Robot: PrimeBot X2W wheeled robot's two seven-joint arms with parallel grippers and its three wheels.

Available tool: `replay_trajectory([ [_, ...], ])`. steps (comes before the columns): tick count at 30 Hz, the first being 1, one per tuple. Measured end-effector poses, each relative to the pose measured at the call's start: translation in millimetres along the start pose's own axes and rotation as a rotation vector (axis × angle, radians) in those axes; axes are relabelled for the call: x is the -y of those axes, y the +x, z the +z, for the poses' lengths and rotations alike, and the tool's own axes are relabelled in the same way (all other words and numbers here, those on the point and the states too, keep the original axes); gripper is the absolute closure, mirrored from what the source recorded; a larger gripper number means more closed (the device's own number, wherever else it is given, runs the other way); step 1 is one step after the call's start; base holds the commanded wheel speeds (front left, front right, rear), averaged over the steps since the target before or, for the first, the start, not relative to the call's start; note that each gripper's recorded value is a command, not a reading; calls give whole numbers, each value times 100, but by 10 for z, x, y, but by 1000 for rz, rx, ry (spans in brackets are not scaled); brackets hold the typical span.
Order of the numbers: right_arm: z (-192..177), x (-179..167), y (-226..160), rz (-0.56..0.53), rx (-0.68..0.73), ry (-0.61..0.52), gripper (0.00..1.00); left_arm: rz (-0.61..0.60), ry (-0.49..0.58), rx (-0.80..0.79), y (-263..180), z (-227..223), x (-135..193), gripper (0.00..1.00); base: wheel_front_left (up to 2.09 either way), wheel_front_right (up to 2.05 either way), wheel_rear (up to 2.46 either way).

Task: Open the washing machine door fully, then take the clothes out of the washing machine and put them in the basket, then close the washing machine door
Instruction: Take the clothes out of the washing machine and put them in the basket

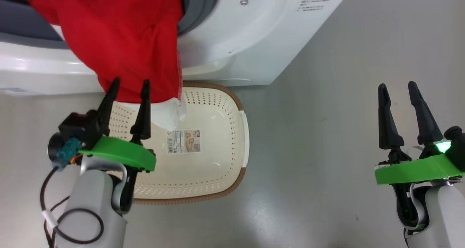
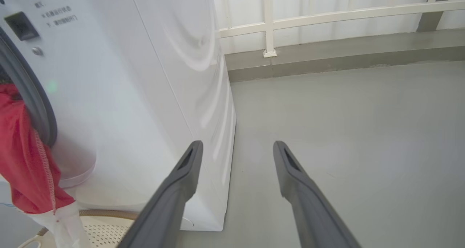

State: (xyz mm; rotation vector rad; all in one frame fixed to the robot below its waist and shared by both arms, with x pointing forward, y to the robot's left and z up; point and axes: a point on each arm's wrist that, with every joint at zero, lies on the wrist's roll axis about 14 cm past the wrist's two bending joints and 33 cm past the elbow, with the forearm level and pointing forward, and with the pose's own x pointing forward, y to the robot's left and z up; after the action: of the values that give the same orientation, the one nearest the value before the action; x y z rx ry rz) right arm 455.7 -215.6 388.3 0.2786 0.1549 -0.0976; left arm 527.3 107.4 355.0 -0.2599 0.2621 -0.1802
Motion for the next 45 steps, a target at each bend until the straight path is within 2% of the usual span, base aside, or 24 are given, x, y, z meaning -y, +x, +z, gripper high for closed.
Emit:
replay_trajectory([
  [14, 83, -93, -98, 35, 8, -10, 0, 90, 34, 126, -451, 418, -271, 0, 0, 0, 0],
  [27, 94, -133, -199, 54, 0, -17, 0, 140, 61, 148, -936, 475, -361, 0, 0, 0, 0],
  [39, -30, -104, -181, 47, -32, -19, 0, 146, 51, 138, -903, 415, -359, 0, 0, 0, 0],
  [45, -80, -105, -164, 48, -43, -18, 0, 132, 57, 180, -712, 571, -352, 0, 0, 0, 0],
])
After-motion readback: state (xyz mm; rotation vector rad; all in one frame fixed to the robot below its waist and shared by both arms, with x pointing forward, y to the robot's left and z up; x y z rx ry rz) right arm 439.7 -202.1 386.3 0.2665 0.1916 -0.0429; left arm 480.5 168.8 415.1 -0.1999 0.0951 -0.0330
